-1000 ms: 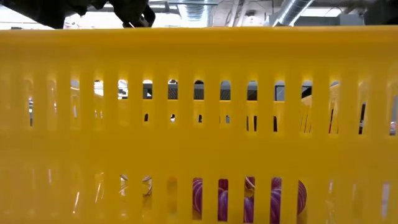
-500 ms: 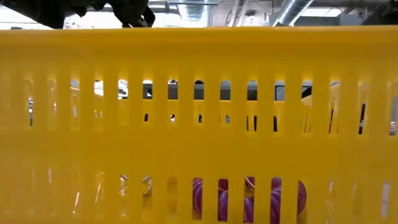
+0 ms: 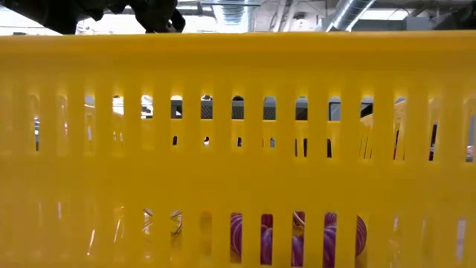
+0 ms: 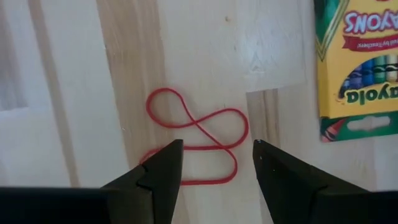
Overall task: Pick & Place Office Desk Supplies
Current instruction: Put the red rubber band into the red bin
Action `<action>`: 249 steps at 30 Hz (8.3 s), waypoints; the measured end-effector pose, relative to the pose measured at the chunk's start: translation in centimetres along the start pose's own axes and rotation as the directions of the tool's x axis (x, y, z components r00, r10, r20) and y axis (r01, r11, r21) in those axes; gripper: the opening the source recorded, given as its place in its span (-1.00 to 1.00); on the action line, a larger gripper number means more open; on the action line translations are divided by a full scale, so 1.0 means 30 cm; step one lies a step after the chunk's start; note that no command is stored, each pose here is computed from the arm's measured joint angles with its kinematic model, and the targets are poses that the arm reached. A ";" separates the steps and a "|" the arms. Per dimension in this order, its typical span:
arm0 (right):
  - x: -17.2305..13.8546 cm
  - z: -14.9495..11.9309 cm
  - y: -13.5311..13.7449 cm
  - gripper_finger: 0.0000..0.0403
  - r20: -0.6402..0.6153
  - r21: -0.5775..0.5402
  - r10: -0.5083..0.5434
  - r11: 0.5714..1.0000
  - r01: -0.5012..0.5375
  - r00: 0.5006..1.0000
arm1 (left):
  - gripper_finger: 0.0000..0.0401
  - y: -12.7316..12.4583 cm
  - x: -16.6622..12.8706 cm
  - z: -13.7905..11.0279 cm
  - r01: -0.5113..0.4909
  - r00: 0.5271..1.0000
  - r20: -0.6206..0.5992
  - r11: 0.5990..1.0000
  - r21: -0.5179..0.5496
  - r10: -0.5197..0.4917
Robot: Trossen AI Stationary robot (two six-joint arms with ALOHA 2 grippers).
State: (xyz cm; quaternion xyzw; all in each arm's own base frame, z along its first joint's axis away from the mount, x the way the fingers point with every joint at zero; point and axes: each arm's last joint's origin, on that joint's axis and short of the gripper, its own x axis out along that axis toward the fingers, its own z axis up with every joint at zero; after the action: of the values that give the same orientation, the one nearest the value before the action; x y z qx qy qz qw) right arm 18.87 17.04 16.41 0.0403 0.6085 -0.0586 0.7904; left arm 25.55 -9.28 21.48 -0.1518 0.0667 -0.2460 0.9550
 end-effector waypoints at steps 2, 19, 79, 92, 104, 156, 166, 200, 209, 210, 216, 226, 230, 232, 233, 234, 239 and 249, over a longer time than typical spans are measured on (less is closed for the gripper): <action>0.017 -0.004 0.004 -0.05 -0.028 -0.012 -0.009 1.000 0.009 1.000 | 0.15 0.000 0.000 0.000 0.000 1.000 0.000 1.000 0.000 0.000; 0.099 -0.014 0.021 -0.05 -0.109 -0.044 -0.065 0.997 0.061 0.992 | 0.15 0.000 0.000 0.000 0.000 1.000 0.000 1.000 -0.003 0.000; -0.420 0.022 -0.008 -1.00 0.468 0.039 -0.150 0.988 0.149 0.871 | 0.15 -0.006 0.001 -0.002 0.006 1.000 -0.003 1.000 -0.026 -0.006; -0.485 -0.013 -0.058 -1.00 0.588 0.072 -0.214 0.974 0.213 0.780 | 0.15 -0.006 0.001 -0.002 0.006 1.000 -0.003 1.000 -0.027 -0.006; -0.488 -0.018 -0.118 -1.00 0.619 0.203 -0.383 0.921 0.331 0.686 | 0.15 -0.011 0.002 -0.004 0.012 1.000 -0.005 1.000 -0.026 -0.012; -0.316 -0.139 -0.372 -1.00 0.895 0.239 -0.211 0.971 -0.025 0.392 | 0.15 -0.011 0.002 -0.004 0.012 1.000 -0.005 1.000 0.000 -0.012; -0.270 -0.112 -0.414 -1.00 0.866 0.342 -0.323 0.940 0.020 0.381 | 0.15 -0.011 0.002 -0.004 0.012 1.000 -0.005 1.000 0.001 -0.012; -0.198 -0.075 -0.594 -1.00 0.640 0.586 -0.591 0.789 0.186 0.491 | 0.15 -0.025 0.004 -0.008 0.028 1.000 -0.010 1.000 0.001 -0.028; -0.146 -0.069 -0.612 -1.00 0.573 0.573 -0.539 0.802 0.169 0.618 | 0.15 -0.025 0.004 -0.008 0.027 1.000 -0.010 1.000 0.001 -0.027; -0.139 -0.064 -0.613 -1.00 0.564 0.569 -0.531 0.805 0.168 0.633 | 0.15 -0.025 0.004 -0.008 0.028 1.000 -0.010 1.000 0.002 -0.028; -0.088 -0.042 -0.625 -1.00 0.489 0.565 -0.510 0.803 0.189 0.708 | 0.15 -0.023 0.004 -0.007 0.013 1.000 -0.005 0.998 0.059 -0.013; -0.028 -0.024 -0.648 -1.00 0.387 0.563 -0.464 0.803 0.194 0.797 | 0.15 -0.010 0.003 -0.004 -0.122 0.992 0.038 0.983 0.139 0.118; -0.014 -0.022 -0.663 -1.00 0.357 0.570 -0.441 0.801 0.181 0.824 | 0.15 -0.005 0.002 -0.005 -0.174 0.985 0.044 0.971 0.164 0.169; -0.007 -0.023 -0.670 -1.00 0.340 0.574 -0.428 0.800 0.175 0.838 | 0.15 0.006 0.001 -0.004 -0.212 0.977 0.047 0.962 0.172 0.206; -0.004 -0.022 -0.674 -1.00 0.332 0.574 -0.421 0.800 0.173 0.844 | 0.15 0.012 -0.001 -0.004 -0.226 0.974 0.048 0.959 0.171 0.221; -0.001 -0.021 -0.676 -1.00 0.328 0.573 -0.414 0.802 0.170 0.849 | 0.15 0.019 -0.002 -0.003 -0.240 0.971 0.048 0.956 0.170 0.235; 0.014 -0.020 -0.687 -1.00 0.297 0.576 -0.390 0.801 0.163 0.872 | 0.15 0.060 -0.011 -0.002 -0.330 0.944 0.039 0.930 0.163 0.328; 0.039 -0.017 -0.703 -1.00 0.254 0.570 -0.335 0.810 0.139 0.907 | 0.15 0.101 -0.022 0.010 -0.386 0.923 0.052 0.909 0.156 0.382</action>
State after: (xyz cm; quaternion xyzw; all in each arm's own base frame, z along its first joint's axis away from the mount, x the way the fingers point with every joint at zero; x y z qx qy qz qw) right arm 15.69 -3.82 15.31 0.1726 0.4203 -0.3331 0.8262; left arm 26.39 -6.36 20.82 -0.0593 0.0651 -0.0566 0.9945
